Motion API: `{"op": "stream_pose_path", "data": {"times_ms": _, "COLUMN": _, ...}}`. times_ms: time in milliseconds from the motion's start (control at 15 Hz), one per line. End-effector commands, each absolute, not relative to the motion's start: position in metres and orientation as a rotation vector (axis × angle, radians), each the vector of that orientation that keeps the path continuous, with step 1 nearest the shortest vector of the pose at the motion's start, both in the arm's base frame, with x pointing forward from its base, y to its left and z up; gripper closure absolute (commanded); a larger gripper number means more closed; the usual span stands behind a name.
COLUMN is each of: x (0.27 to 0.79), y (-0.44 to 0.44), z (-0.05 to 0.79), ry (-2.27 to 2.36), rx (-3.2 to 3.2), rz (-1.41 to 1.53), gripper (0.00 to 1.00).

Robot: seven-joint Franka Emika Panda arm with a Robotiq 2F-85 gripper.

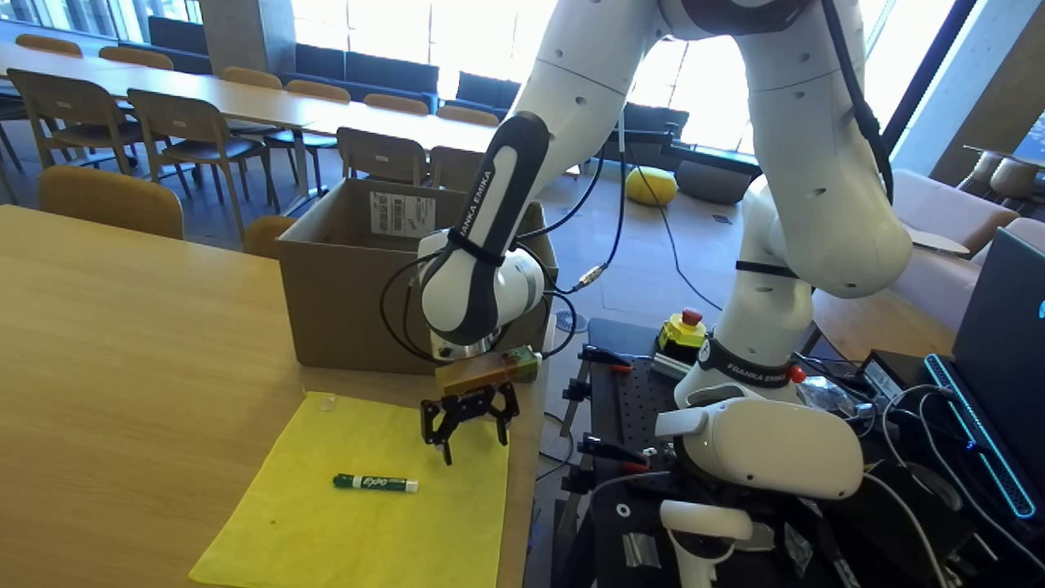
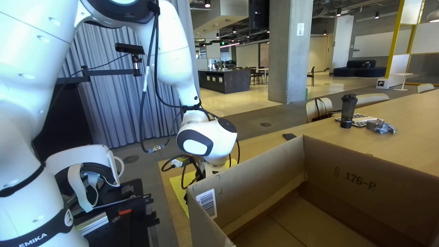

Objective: Put the marker on the towel then put it inside the box

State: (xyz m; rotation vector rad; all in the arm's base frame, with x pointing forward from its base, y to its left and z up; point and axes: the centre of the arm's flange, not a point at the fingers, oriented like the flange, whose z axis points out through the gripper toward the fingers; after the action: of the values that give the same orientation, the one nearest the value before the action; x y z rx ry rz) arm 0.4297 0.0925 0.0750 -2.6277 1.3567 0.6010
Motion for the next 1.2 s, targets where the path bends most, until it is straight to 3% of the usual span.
{"op": "stream_pose_path", "data": {"times_ms": 0, "x": 0.432, "y": 0.089, "z": 0.066, "ry": 1.358, "rx": -2.599, "rz": 0.654, "gripper": 0.0}}
{"op": "stream_pose_path", "data": {"times_ms": 1133, "x": 0.427, "y": 0.082, "z": 0.04, "ry": 1.67, "rx": -2.48, "rz": 0.659, "gripper": 0.0}}
